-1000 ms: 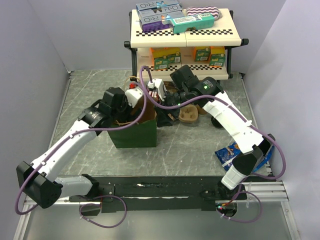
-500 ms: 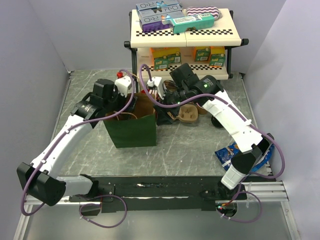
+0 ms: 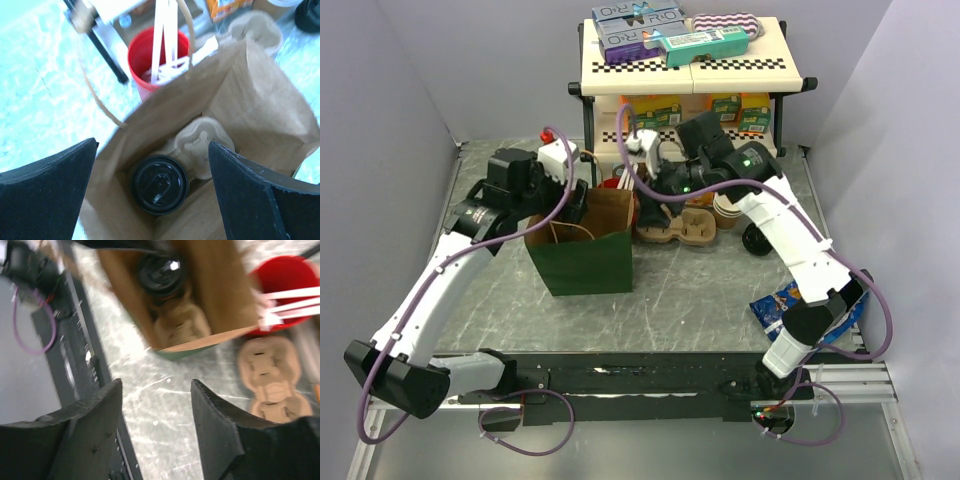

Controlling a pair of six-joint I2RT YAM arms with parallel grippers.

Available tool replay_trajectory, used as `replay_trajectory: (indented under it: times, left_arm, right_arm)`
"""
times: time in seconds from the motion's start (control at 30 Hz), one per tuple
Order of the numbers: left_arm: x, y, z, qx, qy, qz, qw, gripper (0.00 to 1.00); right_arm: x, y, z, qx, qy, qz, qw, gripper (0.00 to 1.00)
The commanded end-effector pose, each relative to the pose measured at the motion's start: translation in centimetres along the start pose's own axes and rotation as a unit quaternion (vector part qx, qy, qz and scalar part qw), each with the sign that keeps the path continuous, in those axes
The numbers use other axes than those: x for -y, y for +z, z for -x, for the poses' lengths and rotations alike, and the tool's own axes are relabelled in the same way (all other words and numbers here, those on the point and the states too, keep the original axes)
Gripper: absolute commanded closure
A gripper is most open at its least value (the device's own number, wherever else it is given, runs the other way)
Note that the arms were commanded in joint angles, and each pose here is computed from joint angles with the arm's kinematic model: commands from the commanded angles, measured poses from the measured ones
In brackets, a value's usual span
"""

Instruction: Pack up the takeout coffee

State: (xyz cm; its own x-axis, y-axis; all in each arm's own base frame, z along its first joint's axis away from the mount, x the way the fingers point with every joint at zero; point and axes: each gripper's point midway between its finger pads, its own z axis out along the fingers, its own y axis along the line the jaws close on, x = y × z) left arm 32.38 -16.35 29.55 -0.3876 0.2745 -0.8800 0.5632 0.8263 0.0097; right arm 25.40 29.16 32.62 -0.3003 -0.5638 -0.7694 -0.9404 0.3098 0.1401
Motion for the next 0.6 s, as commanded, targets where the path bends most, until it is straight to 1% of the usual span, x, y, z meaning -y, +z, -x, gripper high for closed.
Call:
replay_trajectory:
  times: [0.0, 0.1, 0.13, 0.2, 0.3, 0.33, 0.47, 0.53, 0.57]
  left_arm:
    - [-0.4, -3.7, 6.0, 0.096, 0.016, 0.01, 0.995, 0.01]
    - [-1.9, -4.8, 7.9, 0.119, 0.047, 0.046, 0.991, 0.01]
    - [-2.4, -5.0, 7.9, 0.118, 0.051, 0.056, 0.99, 0.01]
    - [-3.5, -5.6, 8.0, 0.119, 0.055, 0.075, 0.989, 0.01]
    - [-3.8, -6.1, 7.0, 0.104, 0.047, 0.07, 0.991, 0.01]
    - [-3.6, -6.1, 6.1, 0.089, 0.043, 0.062, 0.993, 0.01]
    - [-4.9, -6.7, 3.6, 0.06, 0.013, 0.083, 0.995, 0.01]
    - [-5.3, -7.3, 2.9, 0.049, 0.002, 0.09, 0.995, 0.03]
    - [-5.4, -7.6, 1.6, 0.027, -0.01, 0.09, 0.996, 0.04]
  right_arm:
    - [4.1, -3.0, 4.5, 0.102, 0.007, -0.073, 0.992, 0.38]
    - [6.6, -3.9, 5.1, 0.127, 0.024, -0.119, 0.984, 0.41]
    - [7.3, -3.9, 5.6, 0.138, 0.025, -0.132, 0.981, 0.42]
    - [8.4, -3.4, 5.5, 0.14, 0.033, -0.143, 0.979, 0.42]
    - [10.0, -2.1, 5.7, 0.145, 0.048, -0.148, 0.977, 0.42]
    - [10.7, -1.1, 5.6, 0.143, 0.064, -0.148, 0.977, 0.43]
    - [12.1, 0.3, 6.0, 0.146, 0.079, -0.146, 0.975, 0.44]
    - [12.4, 0.7, 6.0, 0.143, 0.081, -0.144, 0.976, 0.44]
    - [12.4, 0.6, 6.1, 0.144, 0.079, -0.143, 0.976, 0.44]
